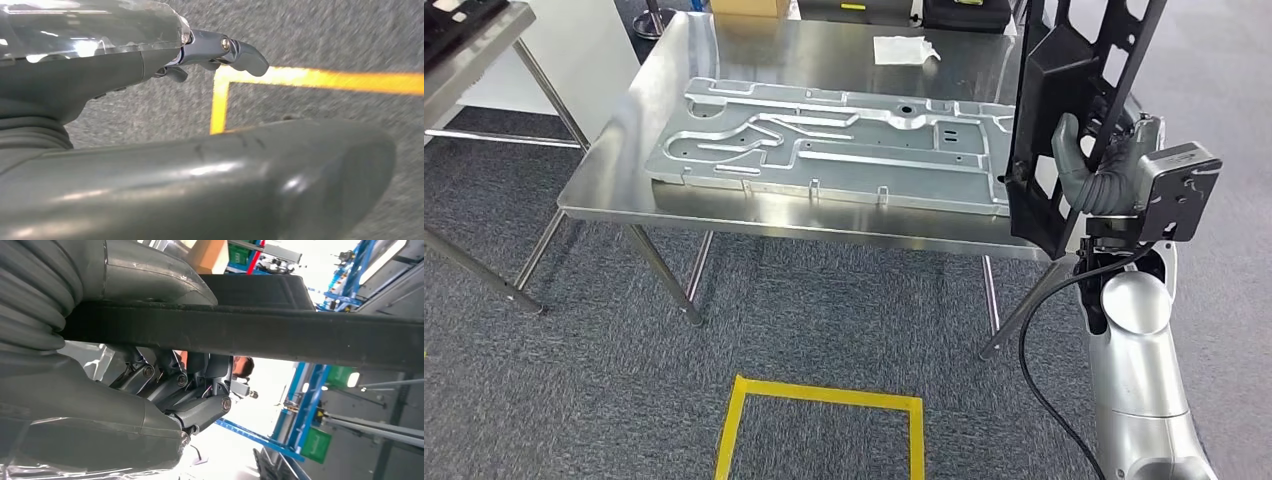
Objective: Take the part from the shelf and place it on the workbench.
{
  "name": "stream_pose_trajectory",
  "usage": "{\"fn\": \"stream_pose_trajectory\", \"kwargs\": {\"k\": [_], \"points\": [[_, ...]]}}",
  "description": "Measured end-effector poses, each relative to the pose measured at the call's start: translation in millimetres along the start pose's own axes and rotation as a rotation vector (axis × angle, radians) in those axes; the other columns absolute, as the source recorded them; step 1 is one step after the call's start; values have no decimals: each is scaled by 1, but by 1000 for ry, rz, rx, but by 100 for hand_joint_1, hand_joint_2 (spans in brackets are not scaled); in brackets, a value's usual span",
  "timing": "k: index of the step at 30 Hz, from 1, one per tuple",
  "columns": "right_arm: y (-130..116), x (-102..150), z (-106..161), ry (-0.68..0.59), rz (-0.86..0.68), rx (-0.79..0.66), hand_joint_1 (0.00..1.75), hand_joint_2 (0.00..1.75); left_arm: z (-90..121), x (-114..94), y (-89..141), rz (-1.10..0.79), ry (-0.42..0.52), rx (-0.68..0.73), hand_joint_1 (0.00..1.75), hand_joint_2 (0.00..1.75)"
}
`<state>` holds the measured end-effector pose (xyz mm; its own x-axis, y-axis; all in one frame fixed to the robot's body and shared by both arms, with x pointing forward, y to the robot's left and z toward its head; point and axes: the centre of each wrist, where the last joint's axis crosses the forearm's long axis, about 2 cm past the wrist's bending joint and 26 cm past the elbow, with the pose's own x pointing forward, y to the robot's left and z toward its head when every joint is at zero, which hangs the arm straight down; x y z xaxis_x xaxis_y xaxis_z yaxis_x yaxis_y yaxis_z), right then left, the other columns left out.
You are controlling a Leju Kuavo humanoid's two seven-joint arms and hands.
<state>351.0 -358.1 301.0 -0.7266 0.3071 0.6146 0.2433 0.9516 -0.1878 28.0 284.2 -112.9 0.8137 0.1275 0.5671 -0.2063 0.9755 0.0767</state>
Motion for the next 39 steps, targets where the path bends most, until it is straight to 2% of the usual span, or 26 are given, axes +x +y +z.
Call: {"fn": "stream_pose_trajectory", "kwargs": {"k": [16,27,39], "points": [[-10,-5,7,36,28,11,175,175,-1,3,-1,-7,-1,-15,0,0],[-13,-10,26,88,50,28,175,175,-1,1,0,-8,6,-14,0,0],[-16,-12,20,90,76,50,175,175,-4,8,-4,-1,-2,-13,0,0]]}}
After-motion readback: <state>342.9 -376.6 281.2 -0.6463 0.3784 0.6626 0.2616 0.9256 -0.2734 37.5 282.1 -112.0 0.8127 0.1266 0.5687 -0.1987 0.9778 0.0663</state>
